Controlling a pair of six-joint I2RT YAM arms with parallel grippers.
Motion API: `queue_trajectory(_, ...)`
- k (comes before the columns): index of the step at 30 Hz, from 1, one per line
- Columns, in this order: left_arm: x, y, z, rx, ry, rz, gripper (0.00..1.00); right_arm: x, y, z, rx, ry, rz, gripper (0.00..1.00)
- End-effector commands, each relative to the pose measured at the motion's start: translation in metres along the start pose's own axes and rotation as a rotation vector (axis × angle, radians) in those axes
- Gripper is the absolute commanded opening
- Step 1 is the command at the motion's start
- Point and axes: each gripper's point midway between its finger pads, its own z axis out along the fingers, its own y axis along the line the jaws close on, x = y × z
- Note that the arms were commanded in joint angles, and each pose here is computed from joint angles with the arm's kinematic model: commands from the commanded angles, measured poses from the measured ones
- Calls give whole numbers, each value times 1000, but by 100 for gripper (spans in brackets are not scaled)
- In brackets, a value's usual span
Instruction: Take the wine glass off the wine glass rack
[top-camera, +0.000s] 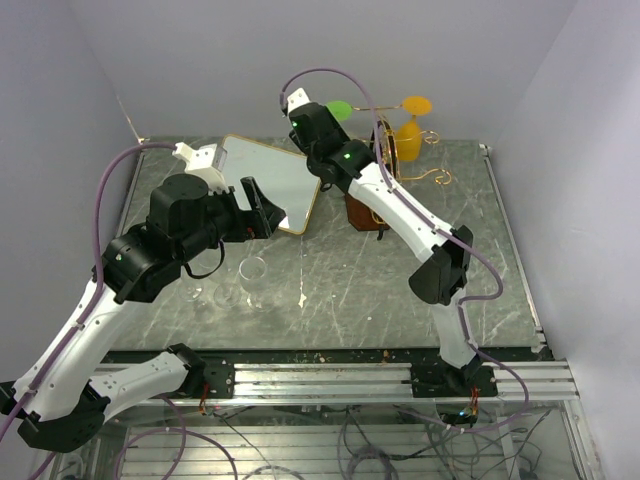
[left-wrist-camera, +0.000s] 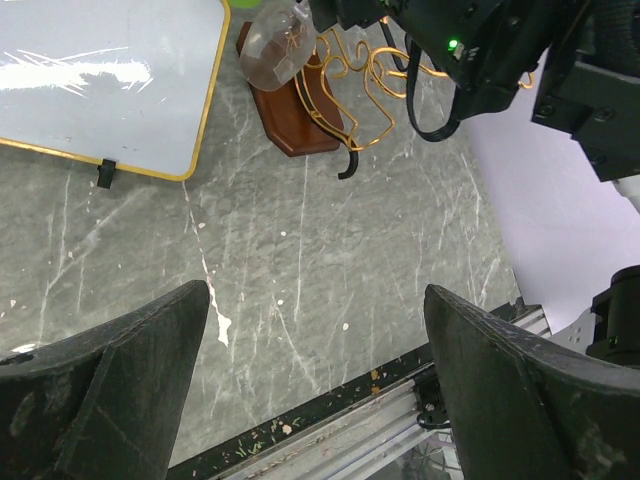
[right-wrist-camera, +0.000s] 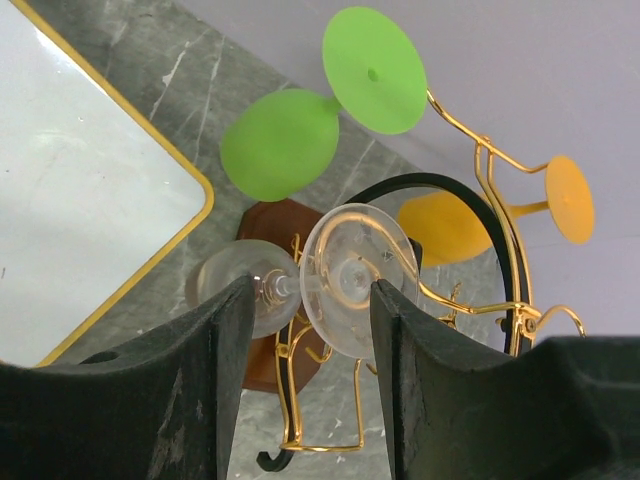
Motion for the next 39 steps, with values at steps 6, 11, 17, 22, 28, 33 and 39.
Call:
queue_trajectory(6,-8,-9,-5,36,-23,2,98,7,3,22,63,26,0,49)
queue_trajectory(11,-7,-7,-5,29,-21,5,99,13,1,27,80,45,-7,49)
queue_trajectory(17,-5,-8,-3,35,-14,4,99,17,-3,31,92,56,-13,44)
queue_trajectory(22,-5,-9,-3,37,-12,7,99,13,-6,29,90,45,-10,33)
queue_trajectory(28,-4,-9,-2,38,-9,4,99,8,-9,24,78,28,-10,24)
queue_trajectory(33,-4,-10,-1,44,-8,3,98,3,-14,21,85,15,-8,17)
queue_trajectory(39,-3,-10,0,45,-3,3,98,2,-17,18,93,11,-12,10)
